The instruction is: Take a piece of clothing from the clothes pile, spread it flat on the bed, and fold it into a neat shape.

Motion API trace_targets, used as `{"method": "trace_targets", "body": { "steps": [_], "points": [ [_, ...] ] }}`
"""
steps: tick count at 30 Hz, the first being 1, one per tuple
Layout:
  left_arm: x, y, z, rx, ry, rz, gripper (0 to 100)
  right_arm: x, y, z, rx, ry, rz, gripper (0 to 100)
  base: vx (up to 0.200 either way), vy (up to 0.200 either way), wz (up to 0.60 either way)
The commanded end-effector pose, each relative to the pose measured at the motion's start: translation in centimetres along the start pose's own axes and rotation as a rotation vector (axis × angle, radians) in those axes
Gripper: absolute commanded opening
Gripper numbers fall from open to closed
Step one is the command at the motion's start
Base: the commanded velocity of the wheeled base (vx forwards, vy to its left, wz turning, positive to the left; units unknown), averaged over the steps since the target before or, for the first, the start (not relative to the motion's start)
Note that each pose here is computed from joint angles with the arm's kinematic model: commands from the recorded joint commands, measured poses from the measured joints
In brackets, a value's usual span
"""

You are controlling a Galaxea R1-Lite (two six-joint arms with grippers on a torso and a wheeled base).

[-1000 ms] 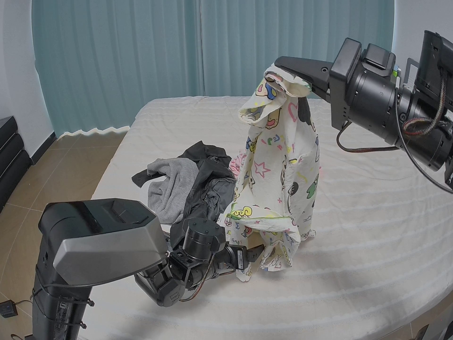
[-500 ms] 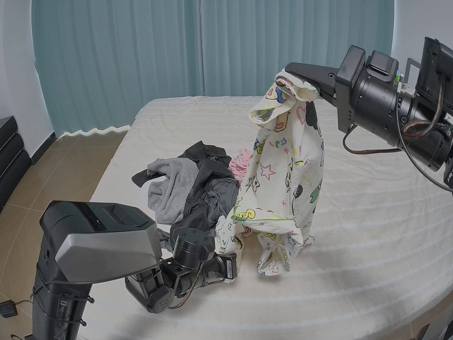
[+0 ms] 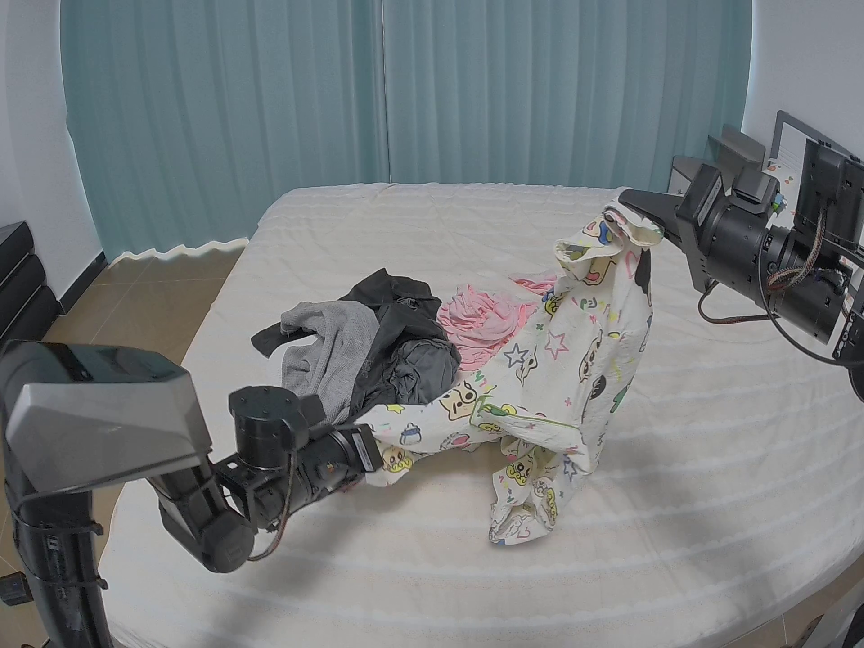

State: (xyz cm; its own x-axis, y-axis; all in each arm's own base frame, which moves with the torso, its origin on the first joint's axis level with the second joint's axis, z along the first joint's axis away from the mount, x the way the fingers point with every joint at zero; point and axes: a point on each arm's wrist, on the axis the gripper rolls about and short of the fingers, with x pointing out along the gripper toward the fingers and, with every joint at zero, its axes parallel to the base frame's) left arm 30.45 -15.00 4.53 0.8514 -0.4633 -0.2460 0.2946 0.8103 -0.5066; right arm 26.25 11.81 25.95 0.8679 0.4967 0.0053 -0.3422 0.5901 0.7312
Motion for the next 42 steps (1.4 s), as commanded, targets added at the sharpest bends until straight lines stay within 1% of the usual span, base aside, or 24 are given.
{"method": "trace_targets", "body": {
  "steps": [1,3,4,5,7,10,11,13,14,16,17,20,23,24,25,26,27,32,35,37,39,42],
  "points": [
    [-2.9,-1.7,7.0,-0.036,-0.203,-0.049,0,0.2,-3.1,0.9,0.003,-0.023,-0.101,0,0.000,0.000,0.00],
    [-3.2,-2.4,8.2,-0.037,-0.217,-0.053,0,0.6,-3.8,0.9,-0.010,-0.022,-0.121,0,0.000,0.000,0.00],
    [-3.3,-2.4,8.3,-0.037,-0.217,-0.053,0,0.6,-3.8,0.9,-0.011,-0.022,-0.123,0,0.000,0.000,0.00],
    [-3.5,-3.1,9.5,-0.036,-0.229,-0.060,0,1.0,-4.3,1.0,-0.025,-0.026,-0.138,0,0.000,0.000,0.00],
    [-3.5,-3.9,10.9,-0.044,-0.258,-0.080,0,1.4,-4.6,1.1,-0.034,-0.030,-0.145,0,0.000,0.000,0.00],
    [-3.8,-5.5,13.1,-0.086,-0.318,-0.134,0,2.1,-4.2,1.8,-0.046,-0.071,-0.111,0,0.000,0.000,0.00],
    [-3.9,-5.9,13.5,-0.091,-0.328,-0.136,0,2.3,-4.0,1.9,-0.049,-0.084,-0.100,0,0.000,0.000,0.00],
    [-4.1,-6.1,13.9,-0.094,-0.330,-0.117,0,2.5,-3.6,2.4,-0.056,-0.115,-0.080,0,0.000,0.000,0.00],
    [-4.4,-6.3,14.2,-0.099,-0.348,-0.096,0,2.7,-3.3,2.7,-0.063,-0.139,-0.068,0,0.000,0.000,0.00],
    [-4.9,-6.7,14.9,-0.102,-0.386,-0.095,0,2.8,-3.0,2.9,-0.075,-0.154,-0.054,0,0.000,0.000,0.00],
    [-5.4,-7.1,15.4,-0.102,-0.410,-0.102,0,2.8,-2.8,3.1,-0.094,-0.165,-0.041,0,0.000,0.000,0.00],
    [-6.9,-7.9,16.3,-0.100,-0.443,-0.131,0,3.0,-2.4,3.6,-0.133,-0.200,-0.016,0,0.000,0.000,0.00],
    [-7.6,-8.6,17.1,-0.096,-0.472,-0.156,0,3.1,-1.9,4.0,-0.148,-0.236,0.007,0,0.000,0.000,0.00],
    [-8.0,-9.2,18.0,-0.094,-0.503,-0.178,0,3.0,-1.1,4.6,-0.156,-0.283,0.039,0,0.000,0.000,0.00],
    [-8.1,-9.4,18.2,-0.095,-0.514,-0.184,0,2.9,-0.8,4.9,-0.159,-0.305,0.056,0,0.000,0.000,0.00],
    [-8.1,-9.4,18.3,-0.093,-0.517,-0.185,0,2.9,-0.7,5.0,-0.159,-0.307,0.058,0,0.000,0.000,0.00],
    [-8.3,-9.6,18.6,-0.090,-0.534,-0.196,0,2.8,0.0,5.4,-0.163,-0.330,0.087,0,0.000,0.000,0.00],
    [-8.9,-10.2,18.8,-0.072,-0.553,-0.198,0,2.2,1.5,5.7,-0.163,-0.355,0.134,0,0.000,0.000,0.00],
    [-9.1,-10.6,17.9,-0.076,-0.533,-0.196,0,1.8,1.9,4.8,-0.158,-0.326,0.139,0,0.000,0.000,0.00],
    [-9.0,-10.3,17.2,-0.077,-0.519,-0.166,0,1.8,1.7,4.4,-0.151,-0.316,0.131,0,0.000,0.000,0.00],
    [-8.8,-10.0,17.1,-0.081,-0.532,-0.126,0,1.9,1.2,4.0,-0.143,-0.314,0.104,0,0.000,0.000,0.00],
    [-7.4,-9.1,16.4,-0.078,-0.525,-0.056,0,2.0,0.0,2.7,-0.133,-0.272,0.067,0,0.000,0.000,0.00]
  ]
}}
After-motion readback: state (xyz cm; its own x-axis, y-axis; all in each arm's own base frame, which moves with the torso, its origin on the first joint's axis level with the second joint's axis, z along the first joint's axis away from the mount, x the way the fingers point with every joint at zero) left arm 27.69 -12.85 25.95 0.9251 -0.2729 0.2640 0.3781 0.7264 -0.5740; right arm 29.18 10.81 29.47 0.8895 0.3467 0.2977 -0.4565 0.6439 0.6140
